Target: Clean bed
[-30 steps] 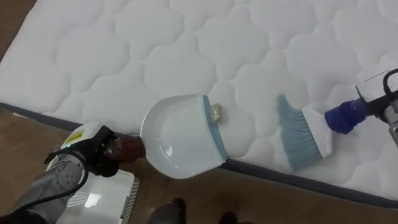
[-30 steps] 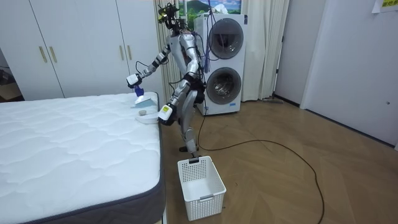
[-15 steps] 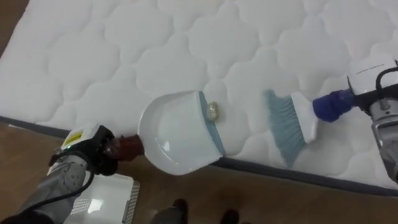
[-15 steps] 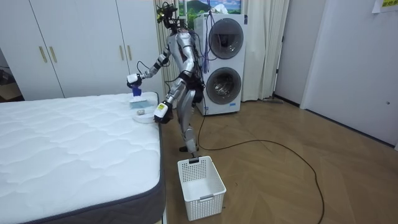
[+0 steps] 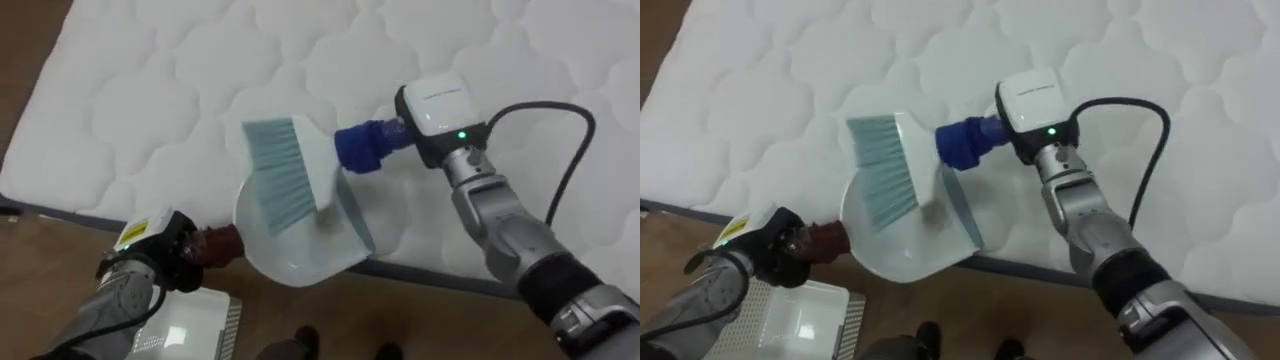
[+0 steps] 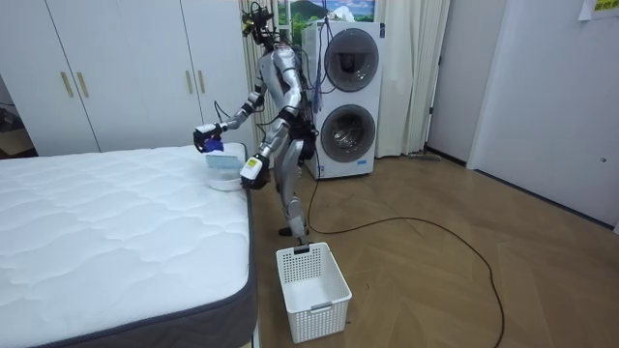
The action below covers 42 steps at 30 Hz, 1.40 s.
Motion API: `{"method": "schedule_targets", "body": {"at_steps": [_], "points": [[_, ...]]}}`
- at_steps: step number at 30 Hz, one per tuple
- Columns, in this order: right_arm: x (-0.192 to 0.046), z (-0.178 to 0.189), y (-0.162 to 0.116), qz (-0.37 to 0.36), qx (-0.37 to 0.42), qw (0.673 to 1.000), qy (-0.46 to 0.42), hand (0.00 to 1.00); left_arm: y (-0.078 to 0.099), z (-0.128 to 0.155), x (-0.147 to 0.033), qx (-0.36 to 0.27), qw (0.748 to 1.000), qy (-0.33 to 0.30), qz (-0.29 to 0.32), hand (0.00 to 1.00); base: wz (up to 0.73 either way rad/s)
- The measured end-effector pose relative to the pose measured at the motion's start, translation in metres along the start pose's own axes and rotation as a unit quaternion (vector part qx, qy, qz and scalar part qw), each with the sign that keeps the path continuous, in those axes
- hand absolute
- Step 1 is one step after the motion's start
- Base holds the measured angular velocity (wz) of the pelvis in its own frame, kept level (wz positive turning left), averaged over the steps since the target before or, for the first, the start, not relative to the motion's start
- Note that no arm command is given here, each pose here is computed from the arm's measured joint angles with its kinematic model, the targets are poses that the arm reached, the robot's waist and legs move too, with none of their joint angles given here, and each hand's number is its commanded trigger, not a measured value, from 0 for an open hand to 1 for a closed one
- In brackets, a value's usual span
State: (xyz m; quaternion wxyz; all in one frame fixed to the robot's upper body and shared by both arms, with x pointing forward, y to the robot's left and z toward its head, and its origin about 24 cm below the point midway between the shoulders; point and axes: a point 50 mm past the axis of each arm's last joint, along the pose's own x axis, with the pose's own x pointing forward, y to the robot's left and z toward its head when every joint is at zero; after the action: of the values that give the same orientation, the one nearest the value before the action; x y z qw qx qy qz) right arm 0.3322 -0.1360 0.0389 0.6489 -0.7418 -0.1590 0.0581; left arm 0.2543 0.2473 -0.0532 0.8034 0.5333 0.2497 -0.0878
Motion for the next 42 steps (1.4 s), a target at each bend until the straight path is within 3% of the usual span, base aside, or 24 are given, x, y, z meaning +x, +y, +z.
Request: {"method": "schedule_targets", "body": {"at_steps": [15,23,31,34,38,40,42], "points": [[-0.004,0.043,-0.004,0.071,0.021,0.991,-0.113,1.00,-0.003,-0.001,-0.001,0.001,1.000,-0.007,-0.005,1.00,0.02],[-0.010,0.047,0.002,0.120,0.033,0.984,-0.131,1.00,-0.006,-0.005,-0.003,0.001,1.000,-0.005,-0.010,1.00,0.00],[-0.015,0.033,0.012,0.146,0.144,0.975,-0.081,1.00,-0.011,-0.009,-0.006,-0.005,1.000,-0.002,0.001,1.00,0.02],[-0.021,0.016,0.024,0.155,0.218,0.963,-0.015,1.00,-0.012,-0.010,-0.007,-0.006,1.000,-0.001,0.006,1.00,0.12],[-0.034,-0.014,0.029,0.103,0.308,0.941,0.092,1.00,-0.017,-0.014,-0.011,-0.017,1.000,0.009,0.017,1.00,0.07],[-0.057,-0.031,0.041,0.079,0.352,0.919,0.159,1.00,-0.022,-0.019,-0.016,-0.025,0.999,0.014,0.016,1.00,0.11],[-0.068,-0.041,0.046,0.066,0.376,0.902,0.199,0.66,-0.024,-0.026,-0.020,-0.035,0.999,0.024,0.026,1.00,-0.04]]}}
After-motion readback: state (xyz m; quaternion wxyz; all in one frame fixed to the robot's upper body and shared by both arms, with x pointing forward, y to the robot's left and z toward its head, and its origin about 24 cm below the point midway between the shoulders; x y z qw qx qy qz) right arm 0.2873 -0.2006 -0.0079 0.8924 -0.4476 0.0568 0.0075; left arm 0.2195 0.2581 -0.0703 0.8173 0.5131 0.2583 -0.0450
